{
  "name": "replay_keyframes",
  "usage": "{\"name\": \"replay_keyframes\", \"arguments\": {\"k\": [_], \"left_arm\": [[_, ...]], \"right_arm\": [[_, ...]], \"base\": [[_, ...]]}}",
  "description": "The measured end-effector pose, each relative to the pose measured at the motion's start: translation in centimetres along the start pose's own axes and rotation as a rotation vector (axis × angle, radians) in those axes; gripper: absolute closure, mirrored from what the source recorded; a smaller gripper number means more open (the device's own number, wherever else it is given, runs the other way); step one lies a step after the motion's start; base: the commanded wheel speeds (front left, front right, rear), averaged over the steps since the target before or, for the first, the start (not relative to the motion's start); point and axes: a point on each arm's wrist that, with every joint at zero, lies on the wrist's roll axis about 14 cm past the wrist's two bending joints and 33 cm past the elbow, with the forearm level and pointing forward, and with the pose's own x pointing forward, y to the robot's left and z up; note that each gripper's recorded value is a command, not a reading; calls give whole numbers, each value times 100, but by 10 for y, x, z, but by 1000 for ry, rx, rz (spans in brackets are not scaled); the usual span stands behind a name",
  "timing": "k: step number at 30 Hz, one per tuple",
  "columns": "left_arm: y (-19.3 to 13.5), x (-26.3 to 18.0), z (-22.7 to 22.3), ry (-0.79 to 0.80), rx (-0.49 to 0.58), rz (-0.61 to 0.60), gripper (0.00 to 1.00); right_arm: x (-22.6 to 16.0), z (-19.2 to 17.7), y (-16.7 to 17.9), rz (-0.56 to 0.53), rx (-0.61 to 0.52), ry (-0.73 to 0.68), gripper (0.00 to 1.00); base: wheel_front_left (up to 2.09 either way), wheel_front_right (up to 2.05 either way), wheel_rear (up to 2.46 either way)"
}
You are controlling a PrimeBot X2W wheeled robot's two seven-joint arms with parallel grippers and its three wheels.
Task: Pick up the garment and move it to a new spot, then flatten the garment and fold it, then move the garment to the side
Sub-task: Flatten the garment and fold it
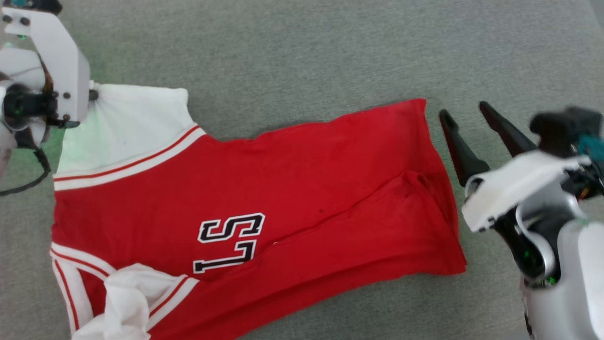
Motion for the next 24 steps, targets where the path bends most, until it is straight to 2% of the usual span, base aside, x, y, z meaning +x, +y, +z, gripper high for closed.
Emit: {"name": "replay_keyframes", "arguments": {"k": [5,10,15,21,22,23,24], "left_arm": [[-1,0,1,-5,-2,-8,100],[-1,-2,1,-17,-5,-13,100],[3,-4,0,-27,-13,-10,100],[5,-5,0,-42,-20,-9,100],[5,-5,0,-44,-21,-9,100],[5,-5,0,-49,-20,-9,100],[5,-6,0,-55,-18,-9,100]], "right_arm": [[22,-10,2,22,-5,158,0],[40,-36,-1,28,-24,349,0],[52,-65,8,65,39,514,0],[65,-75,17,104,43,619,0],[65,-77,17,105,37,640,31],[66,-78,17,108,34,654,100],[67,-79,16,107,31,665,100]], "base": [[0,0,0],[0,0,0],[0,0,0],[0,0,0],[0,0,0],[0,0,0],[0,0,0]]}}
